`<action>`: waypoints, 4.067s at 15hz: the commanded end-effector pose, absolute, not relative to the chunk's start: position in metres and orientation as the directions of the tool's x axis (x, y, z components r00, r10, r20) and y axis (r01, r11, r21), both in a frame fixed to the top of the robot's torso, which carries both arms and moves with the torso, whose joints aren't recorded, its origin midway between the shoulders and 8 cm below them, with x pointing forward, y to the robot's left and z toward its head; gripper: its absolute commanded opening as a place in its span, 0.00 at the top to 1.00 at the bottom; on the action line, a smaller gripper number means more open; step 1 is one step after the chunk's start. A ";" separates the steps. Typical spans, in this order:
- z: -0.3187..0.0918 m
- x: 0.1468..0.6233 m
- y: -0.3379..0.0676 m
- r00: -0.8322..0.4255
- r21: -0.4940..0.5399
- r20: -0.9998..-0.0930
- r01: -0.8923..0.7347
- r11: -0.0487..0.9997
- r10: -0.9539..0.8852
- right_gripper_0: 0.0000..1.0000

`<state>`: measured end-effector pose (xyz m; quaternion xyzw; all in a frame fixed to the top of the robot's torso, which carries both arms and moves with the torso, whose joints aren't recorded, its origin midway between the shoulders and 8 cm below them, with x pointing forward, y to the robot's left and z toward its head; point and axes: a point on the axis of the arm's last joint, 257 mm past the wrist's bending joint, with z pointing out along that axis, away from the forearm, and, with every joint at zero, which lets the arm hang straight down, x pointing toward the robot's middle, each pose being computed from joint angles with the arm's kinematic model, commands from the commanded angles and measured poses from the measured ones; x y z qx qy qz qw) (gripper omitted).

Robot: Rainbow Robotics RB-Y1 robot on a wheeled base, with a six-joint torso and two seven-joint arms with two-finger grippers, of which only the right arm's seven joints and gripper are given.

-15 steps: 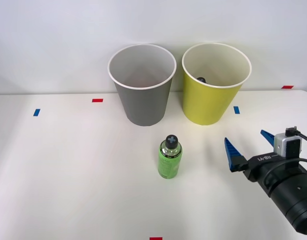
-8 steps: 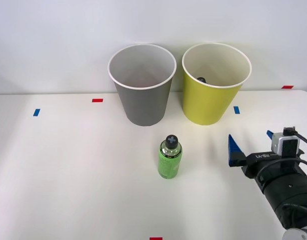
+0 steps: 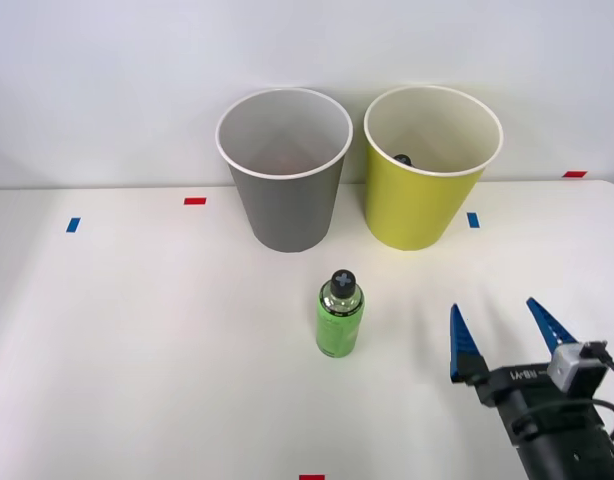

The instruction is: Put cans in the gray bin, plastic bottles in the light green bin

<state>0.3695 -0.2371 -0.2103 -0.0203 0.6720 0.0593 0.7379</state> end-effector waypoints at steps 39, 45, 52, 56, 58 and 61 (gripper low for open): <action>-0.284 0.228 -0.205 0.007 -0.064 -0.998 -0.108 0.992 -0.064 0.00; -0.284 0.228 -0.205 0.007 -0.064 -0.998 -0.108 0.992 -0.064 0.00; -0.284 0.228 -0.205 0.007 -0.064 -0.998 -0.108 0.992 -0.064 0.00; -0.284 0.228 -0.205 0.007 -0.064 -0.998 -0.108 0.992 -0.064 0.00; -0.284 0.228 -0.205 0.007 -0.064 -0.998 -0.108 0.992 -0.064 0.00; -0.284 0.228 -0.205 0.007 -0.064 -0.998 -0.108 0.992 -0.064 0.00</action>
